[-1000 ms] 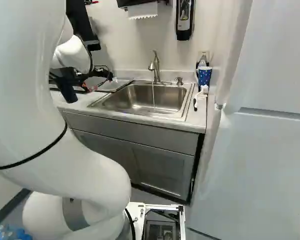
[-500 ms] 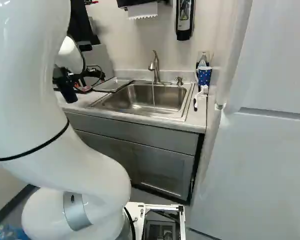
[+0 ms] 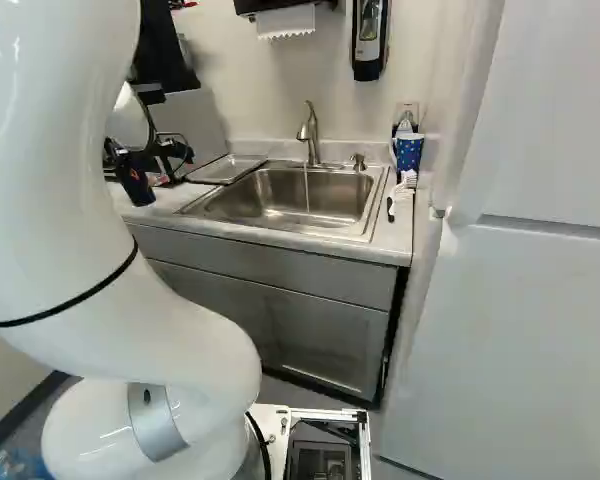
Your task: Rinse the cup and place it in the tray
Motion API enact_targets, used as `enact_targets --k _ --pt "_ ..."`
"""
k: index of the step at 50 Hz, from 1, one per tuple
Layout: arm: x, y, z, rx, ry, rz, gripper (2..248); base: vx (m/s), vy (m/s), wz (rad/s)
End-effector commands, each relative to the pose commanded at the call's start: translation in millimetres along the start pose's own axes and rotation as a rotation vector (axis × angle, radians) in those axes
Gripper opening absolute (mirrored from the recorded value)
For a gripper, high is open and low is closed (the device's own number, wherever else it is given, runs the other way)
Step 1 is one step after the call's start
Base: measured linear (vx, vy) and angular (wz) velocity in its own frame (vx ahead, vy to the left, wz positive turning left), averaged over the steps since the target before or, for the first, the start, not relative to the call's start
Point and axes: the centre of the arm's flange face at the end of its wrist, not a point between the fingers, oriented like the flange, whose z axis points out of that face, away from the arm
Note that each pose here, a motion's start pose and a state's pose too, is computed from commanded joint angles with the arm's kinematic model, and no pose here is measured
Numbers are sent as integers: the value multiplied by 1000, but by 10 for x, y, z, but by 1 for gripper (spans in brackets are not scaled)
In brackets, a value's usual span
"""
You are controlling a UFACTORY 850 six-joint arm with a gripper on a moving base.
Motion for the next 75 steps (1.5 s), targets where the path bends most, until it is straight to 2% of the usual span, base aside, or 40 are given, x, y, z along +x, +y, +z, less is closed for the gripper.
enact_targets --k 17,37,75 --pt "29 -232 184 36 -12 -27 247 0 0 0" --pt "-14 -484 398 74 31 -52 247 0 0 0" --pt "-113 -600 746 93 148 -56 247 0 0 0"
